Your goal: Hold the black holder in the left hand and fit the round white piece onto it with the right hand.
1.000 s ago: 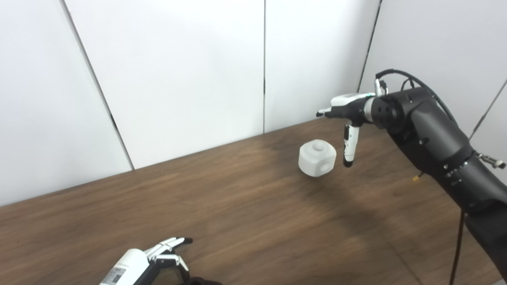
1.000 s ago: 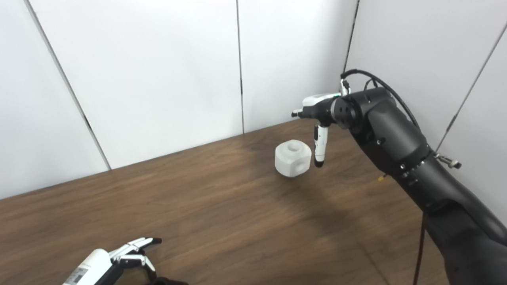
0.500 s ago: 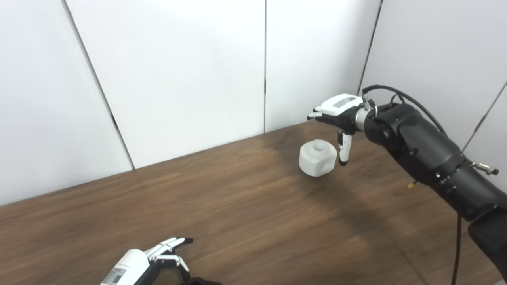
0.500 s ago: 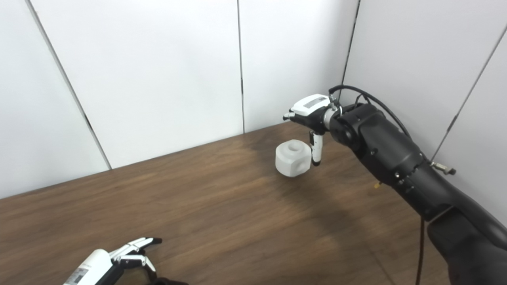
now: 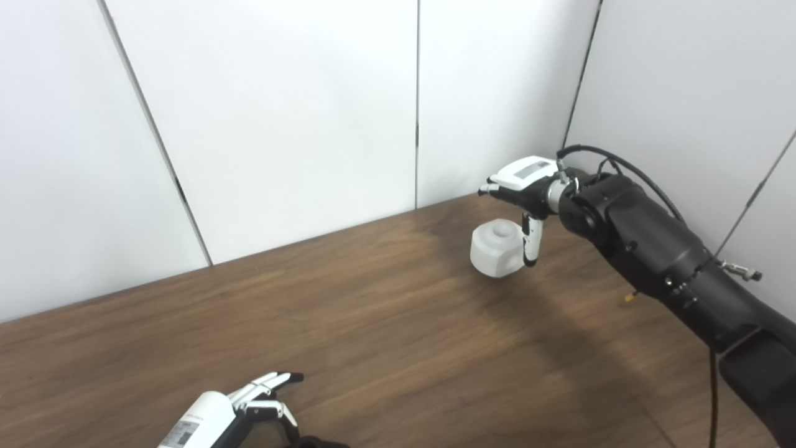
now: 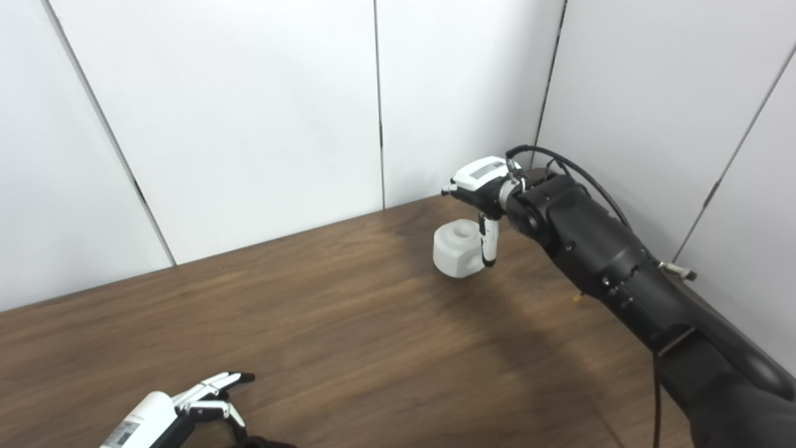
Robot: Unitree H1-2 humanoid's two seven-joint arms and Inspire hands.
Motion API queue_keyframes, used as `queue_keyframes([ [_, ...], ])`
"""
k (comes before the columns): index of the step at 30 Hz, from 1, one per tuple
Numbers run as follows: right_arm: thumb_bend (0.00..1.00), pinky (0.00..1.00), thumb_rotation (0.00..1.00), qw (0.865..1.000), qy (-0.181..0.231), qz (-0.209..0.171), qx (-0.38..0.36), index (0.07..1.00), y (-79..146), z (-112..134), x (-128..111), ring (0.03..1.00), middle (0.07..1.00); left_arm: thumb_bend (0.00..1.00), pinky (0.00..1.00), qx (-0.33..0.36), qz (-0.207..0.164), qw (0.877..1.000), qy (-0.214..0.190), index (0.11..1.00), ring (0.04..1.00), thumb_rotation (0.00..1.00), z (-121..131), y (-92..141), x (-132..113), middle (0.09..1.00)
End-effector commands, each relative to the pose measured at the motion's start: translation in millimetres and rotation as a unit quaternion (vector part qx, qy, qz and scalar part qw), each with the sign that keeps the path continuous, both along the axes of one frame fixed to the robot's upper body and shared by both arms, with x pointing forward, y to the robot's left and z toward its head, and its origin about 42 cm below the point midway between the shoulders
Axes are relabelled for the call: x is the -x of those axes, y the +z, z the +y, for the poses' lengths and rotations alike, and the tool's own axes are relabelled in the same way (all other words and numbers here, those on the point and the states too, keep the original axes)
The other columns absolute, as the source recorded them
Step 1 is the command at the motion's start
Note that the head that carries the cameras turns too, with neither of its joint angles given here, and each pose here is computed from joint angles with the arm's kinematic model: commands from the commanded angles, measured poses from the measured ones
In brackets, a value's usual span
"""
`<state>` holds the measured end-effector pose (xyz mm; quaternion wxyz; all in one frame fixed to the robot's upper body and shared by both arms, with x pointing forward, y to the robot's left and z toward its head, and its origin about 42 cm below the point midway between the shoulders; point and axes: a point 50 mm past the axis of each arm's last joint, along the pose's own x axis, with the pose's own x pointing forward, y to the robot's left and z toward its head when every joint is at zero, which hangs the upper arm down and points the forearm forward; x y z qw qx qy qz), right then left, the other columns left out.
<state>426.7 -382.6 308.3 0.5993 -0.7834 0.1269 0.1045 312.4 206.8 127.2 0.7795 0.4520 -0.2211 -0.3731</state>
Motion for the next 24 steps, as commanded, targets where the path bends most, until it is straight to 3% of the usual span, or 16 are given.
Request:
queue_keyframes([
  [1, 0.94, 0.99, 0.18, 0.999, 0.002, -0.05, 0.009, 0.94, 30.7, -0.6, -6.2, 1.0, 1.0, 0.52, 0.77, -0.083, 0.075, 0.994, -0.006, 0.489, 0.916, 0.05, 12.3, -37.4, 18.0, 0.914],
  [24, 0.94, 0.98, 0.2, 0.999, 0.002, -0.032, 0.0, 0.884, 9.8, 0.6, -6.6, 1.0, 1.0, 0.52, 0.75, -0.078, 0.076, 0.994, -0.002, 0.488, 0.912, 0.05, 12.8, -31.3, 22.9, 0.904],
])
